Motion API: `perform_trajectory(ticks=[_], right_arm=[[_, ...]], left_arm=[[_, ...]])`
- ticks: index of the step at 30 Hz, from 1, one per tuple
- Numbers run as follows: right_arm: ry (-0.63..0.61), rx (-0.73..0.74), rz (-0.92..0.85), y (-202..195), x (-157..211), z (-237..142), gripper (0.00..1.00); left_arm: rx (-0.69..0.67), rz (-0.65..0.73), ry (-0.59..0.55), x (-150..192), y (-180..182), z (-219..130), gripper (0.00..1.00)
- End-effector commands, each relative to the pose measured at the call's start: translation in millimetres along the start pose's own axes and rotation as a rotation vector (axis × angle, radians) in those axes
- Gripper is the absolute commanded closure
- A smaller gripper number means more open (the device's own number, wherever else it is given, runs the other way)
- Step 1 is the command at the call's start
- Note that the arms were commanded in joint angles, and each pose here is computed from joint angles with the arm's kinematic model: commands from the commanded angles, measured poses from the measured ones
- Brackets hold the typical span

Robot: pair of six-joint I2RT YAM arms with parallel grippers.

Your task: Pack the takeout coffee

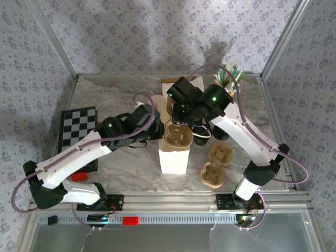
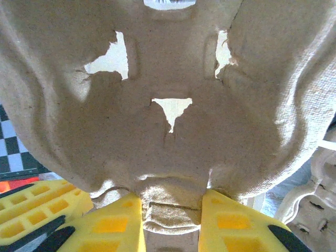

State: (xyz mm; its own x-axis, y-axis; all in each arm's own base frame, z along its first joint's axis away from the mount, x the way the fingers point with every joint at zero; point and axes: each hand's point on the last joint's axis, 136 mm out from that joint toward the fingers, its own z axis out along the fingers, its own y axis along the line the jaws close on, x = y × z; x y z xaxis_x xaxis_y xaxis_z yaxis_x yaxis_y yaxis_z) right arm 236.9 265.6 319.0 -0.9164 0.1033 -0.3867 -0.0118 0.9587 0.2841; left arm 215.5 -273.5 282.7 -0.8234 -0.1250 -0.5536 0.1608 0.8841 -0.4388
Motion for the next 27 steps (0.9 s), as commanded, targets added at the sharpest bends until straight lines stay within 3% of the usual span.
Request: perform_trajectory(ticks=[1,8,27], right_arm=[[-0.005,0.063,0.000,-4.8,0.2,3.0,0.80],[0.036,0.050,0.025,6.1,4.5,10.7,0.82],[0.033,-0.028,0.102,23.2,-10.2,-0.7,0.80]], left_arm=[[0.007,0.014,-0.017,-2.9,2.7,-5.2,0.89],[0.026,0.002,-0.059,-7.5,10.4,-13.0,1.00],[0.116,-0.061,-0.080,-9.9,7.5,-21.0,1.00]])
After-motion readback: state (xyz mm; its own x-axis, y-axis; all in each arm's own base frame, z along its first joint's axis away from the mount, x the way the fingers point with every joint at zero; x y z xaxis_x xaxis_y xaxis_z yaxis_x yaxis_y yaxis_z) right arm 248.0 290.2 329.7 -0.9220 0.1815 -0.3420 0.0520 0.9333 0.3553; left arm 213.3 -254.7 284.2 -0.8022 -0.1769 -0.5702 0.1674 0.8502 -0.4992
